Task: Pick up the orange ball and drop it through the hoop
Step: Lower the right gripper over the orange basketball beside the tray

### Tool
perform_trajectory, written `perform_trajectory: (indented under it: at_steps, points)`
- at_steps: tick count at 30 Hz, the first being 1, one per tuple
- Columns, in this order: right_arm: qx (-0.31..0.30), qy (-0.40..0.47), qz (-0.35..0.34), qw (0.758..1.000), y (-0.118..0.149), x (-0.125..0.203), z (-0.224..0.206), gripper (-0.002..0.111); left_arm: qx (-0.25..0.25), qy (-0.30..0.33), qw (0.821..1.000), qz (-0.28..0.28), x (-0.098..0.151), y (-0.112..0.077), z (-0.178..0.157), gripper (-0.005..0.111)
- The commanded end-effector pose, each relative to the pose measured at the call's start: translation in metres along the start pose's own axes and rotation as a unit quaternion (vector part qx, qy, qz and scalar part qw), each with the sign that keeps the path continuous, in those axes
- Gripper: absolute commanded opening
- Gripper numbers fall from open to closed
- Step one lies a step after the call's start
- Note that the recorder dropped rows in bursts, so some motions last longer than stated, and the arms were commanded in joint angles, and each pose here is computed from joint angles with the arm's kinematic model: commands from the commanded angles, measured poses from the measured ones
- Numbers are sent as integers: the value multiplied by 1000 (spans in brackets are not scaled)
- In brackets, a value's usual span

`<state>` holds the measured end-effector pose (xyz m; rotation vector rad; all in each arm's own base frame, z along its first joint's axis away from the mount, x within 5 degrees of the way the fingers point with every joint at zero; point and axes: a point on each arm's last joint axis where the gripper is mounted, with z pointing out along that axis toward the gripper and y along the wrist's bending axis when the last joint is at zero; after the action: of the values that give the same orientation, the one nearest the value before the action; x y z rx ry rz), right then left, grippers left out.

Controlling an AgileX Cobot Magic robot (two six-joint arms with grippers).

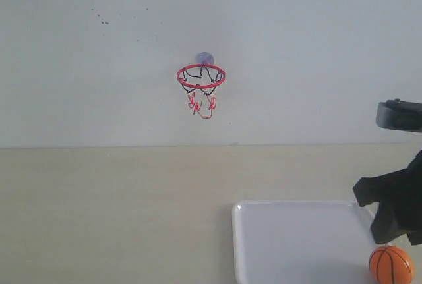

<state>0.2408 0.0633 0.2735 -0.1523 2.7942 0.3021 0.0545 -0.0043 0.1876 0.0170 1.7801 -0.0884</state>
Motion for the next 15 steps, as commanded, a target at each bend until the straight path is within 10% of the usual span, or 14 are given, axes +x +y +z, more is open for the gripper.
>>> perform_trajectory:
  at_steps: [1, 15]
  points:
    - [17, 28, 0, 999, -7, -15, 26, 69, 1, -4, 1000, 2, 0, 0, 0, 4]
    - [104, 42, -3, 994, -35, -32, 90, 69, 1, -4, 1000, 2, 0, 0, 0, 4]
